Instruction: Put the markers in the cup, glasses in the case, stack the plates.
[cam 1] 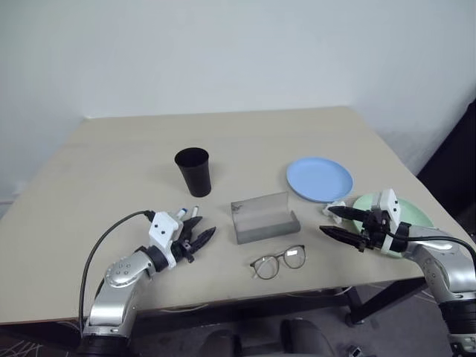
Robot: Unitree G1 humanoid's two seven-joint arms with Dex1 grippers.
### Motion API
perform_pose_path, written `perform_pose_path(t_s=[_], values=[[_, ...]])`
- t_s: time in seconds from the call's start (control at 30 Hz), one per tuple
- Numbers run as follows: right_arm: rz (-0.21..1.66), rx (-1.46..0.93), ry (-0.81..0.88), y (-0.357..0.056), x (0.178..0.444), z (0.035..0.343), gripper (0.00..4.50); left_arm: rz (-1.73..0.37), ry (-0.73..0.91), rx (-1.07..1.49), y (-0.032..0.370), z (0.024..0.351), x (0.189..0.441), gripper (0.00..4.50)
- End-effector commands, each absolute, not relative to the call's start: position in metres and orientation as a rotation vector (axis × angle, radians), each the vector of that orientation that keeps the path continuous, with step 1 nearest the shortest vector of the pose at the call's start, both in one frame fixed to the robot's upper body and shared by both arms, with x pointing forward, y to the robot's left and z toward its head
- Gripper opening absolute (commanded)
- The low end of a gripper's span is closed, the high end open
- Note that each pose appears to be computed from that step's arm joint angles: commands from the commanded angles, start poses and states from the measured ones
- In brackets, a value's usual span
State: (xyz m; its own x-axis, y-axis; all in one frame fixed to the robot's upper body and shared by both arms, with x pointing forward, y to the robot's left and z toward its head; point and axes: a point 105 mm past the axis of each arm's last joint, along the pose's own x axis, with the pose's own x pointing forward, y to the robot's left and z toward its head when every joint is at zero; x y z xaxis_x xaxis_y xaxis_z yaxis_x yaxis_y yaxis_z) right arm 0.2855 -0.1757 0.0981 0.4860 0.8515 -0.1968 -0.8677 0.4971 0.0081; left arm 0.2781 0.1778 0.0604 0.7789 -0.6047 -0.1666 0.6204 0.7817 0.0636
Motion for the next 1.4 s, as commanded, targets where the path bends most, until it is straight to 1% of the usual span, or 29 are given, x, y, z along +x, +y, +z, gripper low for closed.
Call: perform_pose_path(t_s=[0.03,0.27,0.5,0.7,0.8,0.93,1.1,1.23,1.4], values=[[1.055,-0.134,0.142,-0.178,0.291,0.11,3.26,-0.663,0.085,0.129,0.176,0.075,0.28,2.47],[1.047,-0.143,0.115,-0.174,0.296,0.111,3.26,-0.664,0.08,0.127,0.175,0.079,0.283,2.47],[0.989,-0.154,0.089,-0.172,0.296,0.114,3.26,-0.699,0.076,0.12,0.171,0.082,0.29,2.47],[0.947,-0.17,0.093,-0.172,0.297,0.117,3.26,-0.722,0.077,0.117,0.171,0.083,0.296,2.47],[0.921,-0.182,0.119,-0.174,0.296,0.112,3.26,-0.727,0.08,0.112,0.17,0.081,0.299,2.47],[0.9,-0.181,0.117,-0.18,0.297,0.114,3.26,-0.759,0.078,0.105,0.163,0.082,0.299,2.47],[0.898,-0.178,0.12,-0.181,0.299,0.114,3.26,-0.753,0.065,0.104,0.163,0.085,0.297,2.47],[0.87,-0.195,0.134,-0.185,0.303,0.111,3.26,-0.748,0.071,0.093,0.16,0.082,0.292,2.47],[0.771,-0.233,0.17,-0.202,0.318,0.106,3.26,-0.764,0.072,0.093,0.157,0.083,0.292,2.47]])
